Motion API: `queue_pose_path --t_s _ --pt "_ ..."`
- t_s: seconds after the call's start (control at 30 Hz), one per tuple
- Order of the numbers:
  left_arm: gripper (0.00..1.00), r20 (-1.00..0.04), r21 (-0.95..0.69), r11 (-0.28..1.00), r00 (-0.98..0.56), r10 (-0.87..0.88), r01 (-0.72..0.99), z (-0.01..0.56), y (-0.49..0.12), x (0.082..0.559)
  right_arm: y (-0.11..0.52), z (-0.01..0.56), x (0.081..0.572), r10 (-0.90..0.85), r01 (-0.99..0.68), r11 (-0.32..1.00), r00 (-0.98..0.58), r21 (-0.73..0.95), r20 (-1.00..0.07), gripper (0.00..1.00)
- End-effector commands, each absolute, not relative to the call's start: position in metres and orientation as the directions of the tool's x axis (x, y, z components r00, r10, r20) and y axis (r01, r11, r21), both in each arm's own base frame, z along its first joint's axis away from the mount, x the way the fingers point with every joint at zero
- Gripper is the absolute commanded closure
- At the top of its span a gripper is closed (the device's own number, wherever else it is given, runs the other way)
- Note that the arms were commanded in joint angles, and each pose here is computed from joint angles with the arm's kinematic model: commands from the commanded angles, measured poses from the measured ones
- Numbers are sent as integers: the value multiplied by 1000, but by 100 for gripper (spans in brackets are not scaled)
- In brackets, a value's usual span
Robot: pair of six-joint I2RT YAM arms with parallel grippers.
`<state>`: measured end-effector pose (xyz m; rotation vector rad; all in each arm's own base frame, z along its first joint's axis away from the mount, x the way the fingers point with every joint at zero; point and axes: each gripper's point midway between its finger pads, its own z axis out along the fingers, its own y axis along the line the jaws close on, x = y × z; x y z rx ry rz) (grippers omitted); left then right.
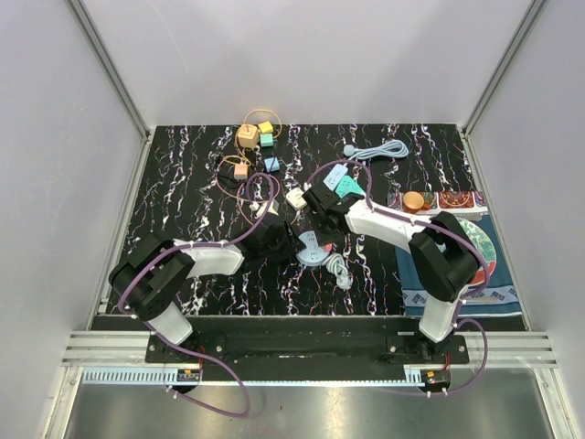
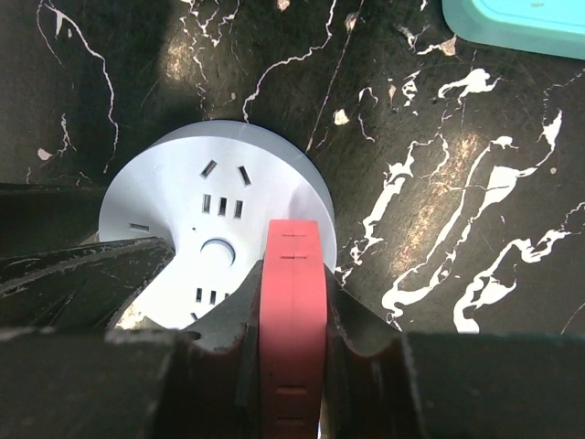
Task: Insert the plug
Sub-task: Insert the plug into the socket.
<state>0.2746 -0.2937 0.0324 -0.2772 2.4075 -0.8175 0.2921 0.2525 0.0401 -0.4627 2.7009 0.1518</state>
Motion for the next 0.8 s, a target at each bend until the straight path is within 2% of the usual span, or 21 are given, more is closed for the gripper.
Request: queue_pose_path --t_s 0.0,0.27,0.37,0.4,0.5,0.63,0.7,0.77 --pt "62 -441 -592 806 -827 -348 -24 20 -295 272 209 -14 249 -332 -316 943 -915 -104 -228 100" --pt "64 -425 -593 804 -832 -355 -40 16 -295 271 208 -20 248 -289 -273 957 -925 -99 -246 99" --pt "64 -424 -595 802 -832 -358 -42 17 -296 271 206 -16 251 -282 -262 959 -923 -109 -264 96" --pt "64 -426 -593 804 -831 -356 -41 16 -295 270 206 -13 252 -281 -261 959 -920 -110 -274 89" --pt "64 -430 -585 810 -831 -353 -41 15 -294 272 210 4 260 -273 -255 962 -905 -97 -327 84" --pt "64 -432 -572 819 -831 -350 -47 12 -293 272 227 28 277 -257 -257 965 -883 -55 -393 59" --pt "64 -438 -562 826 -830 -346 -47 12 -292 273 234 39 285 -259 -263 964 -873 -49 -414 55" --pt "64 -443 -552 833 -829 -342 -48 11 -290 274 236 46 295 -253 -253 966 -865 -60 -434 47"
